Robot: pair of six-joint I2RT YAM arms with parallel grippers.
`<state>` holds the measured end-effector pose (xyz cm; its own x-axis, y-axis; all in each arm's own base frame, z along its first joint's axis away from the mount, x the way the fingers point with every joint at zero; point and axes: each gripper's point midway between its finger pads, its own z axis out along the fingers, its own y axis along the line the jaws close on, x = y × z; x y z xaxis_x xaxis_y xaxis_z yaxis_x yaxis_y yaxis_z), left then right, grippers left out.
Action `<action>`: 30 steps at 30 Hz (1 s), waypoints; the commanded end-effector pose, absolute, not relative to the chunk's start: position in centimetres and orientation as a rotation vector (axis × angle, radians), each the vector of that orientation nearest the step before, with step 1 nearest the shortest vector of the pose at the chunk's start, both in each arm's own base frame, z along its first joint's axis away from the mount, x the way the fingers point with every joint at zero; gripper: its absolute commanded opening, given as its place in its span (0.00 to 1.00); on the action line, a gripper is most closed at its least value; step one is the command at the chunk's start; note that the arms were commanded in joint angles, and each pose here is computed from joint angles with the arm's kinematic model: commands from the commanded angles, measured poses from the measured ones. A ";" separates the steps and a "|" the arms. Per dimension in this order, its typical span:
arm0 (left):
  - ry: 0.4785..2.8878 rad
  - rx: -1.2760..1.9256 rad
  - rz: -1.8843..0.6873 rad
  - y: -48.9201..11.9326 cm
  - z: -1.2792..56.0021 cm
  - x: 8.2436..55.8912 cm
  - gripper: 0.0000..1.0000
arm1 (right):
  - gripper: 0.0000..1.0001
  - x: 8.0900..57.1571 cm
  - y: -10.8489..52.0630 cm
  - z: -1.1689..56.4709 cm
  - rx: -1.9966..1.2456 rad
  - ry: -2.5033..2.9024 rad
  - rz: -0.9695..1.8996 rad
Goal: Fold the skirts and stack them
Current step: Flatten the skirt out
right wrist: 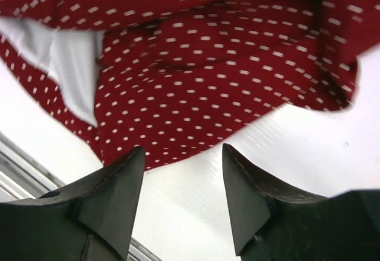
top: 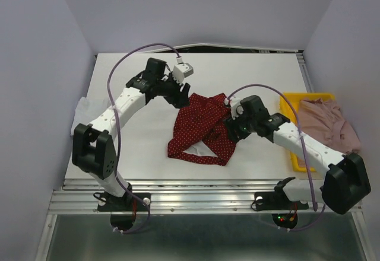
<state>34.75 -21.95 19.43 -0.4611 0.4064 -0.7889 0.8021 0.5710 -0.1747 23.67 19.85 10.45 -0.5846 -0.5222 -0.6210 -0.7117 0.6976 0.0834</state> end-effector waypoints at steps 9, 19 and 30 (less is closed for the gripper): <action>1.982 1.168 -0.704 -32.8 16.9 37.9 0.67 | 0.64 27.6 14.1 9.3 -0.268 2.563 0.606; 2.081 1.256 -0.724 -34.7 12.0 36.6 0.53 | 0.69 29.0 17.5 5.0 -0.257 2.660 0.852; 1.970 0.652 -0.720 -21.2 23.7 44.6 0.00 | 0.01 30.6 15.0 3.9 -0.293 2.626 0.618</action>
<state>40.46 -28.81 12.87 -0.5507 0.4058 -0.7294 0.7757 0.5714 -0.2678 28.98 15.91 2.12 -0.9418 -0.0724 -0.3283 -0.2266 0.8581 0.4608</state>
